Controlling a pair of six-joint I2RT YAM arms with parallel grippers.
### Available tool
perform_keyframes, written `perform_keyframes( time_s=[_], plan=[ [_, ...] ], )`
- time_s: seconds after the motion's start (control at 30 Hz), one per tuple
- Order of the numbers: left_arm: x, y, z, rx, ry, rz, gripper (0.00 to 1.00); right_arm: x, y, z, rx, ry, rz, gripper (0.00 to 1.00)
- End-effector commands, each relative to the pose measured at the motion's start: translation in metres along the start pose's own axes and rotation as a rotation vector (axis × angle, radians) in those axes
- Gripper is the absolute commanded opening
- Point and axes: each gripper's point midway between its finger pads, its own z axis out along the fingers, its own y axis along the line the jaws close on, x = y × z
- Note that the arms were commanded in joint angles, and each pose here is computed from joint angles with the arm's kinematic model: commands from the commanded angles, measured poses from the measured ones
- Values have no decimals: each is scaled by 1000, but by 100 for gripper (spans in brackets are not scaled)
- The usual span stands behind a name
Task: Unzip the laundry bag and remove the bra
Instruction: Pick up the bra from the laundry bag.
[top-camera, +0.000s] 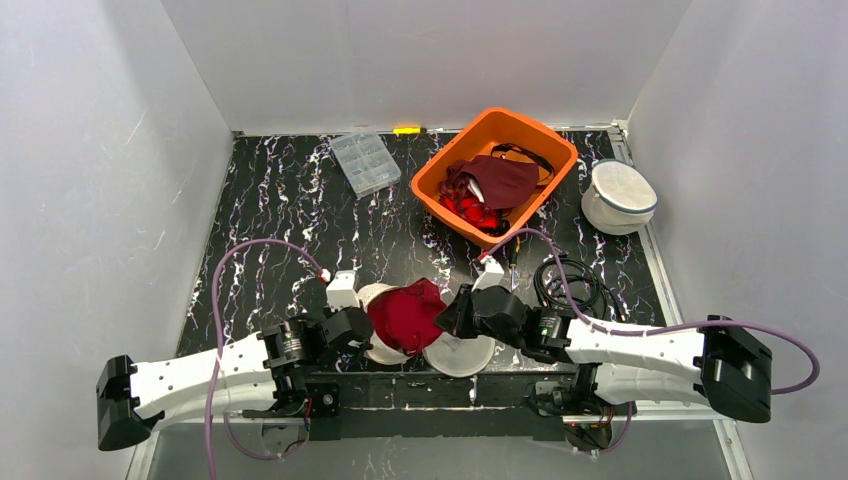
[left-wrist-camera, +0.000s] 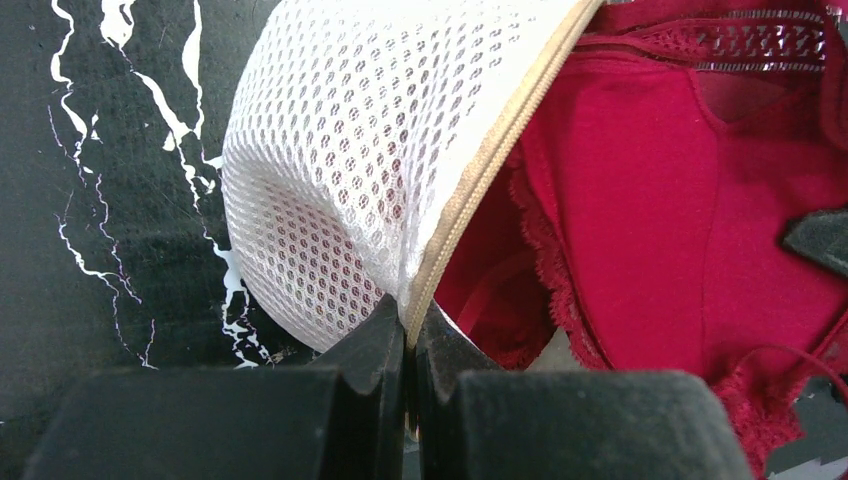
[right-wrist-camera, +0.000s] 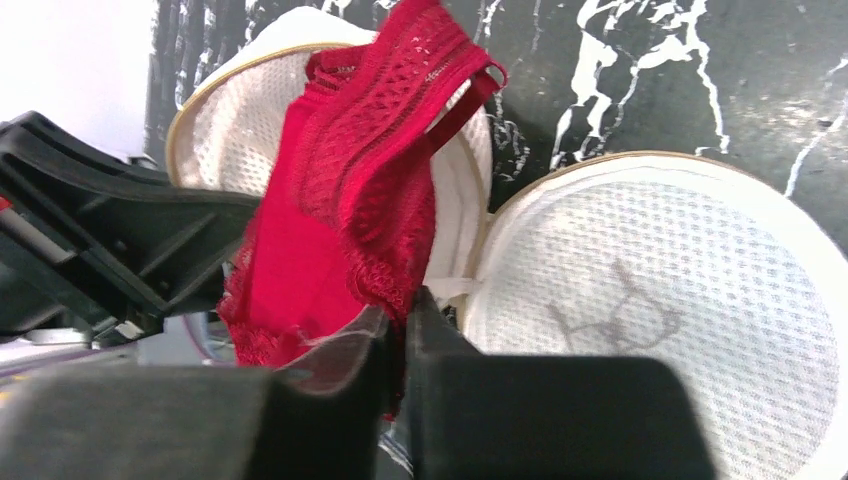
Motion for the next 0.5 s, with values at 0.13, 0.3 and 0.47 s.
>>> perform_keyframes(
  time_s=[0.13, 0.3, 0.47],
  plan=[
    [-14, -2, -7, 19, -45, -22, 0, -54, 84, -25, -244, -126, -97, 1],
    [-18, 1, -10, 11, -62, -25, 0, -85, 119, -55, -284, -162, -261, 1],
    [-25, 2, -14, -3, -80, -28, 0, -91, 131, -68, -249, -87, -470, 1]
  ],
)
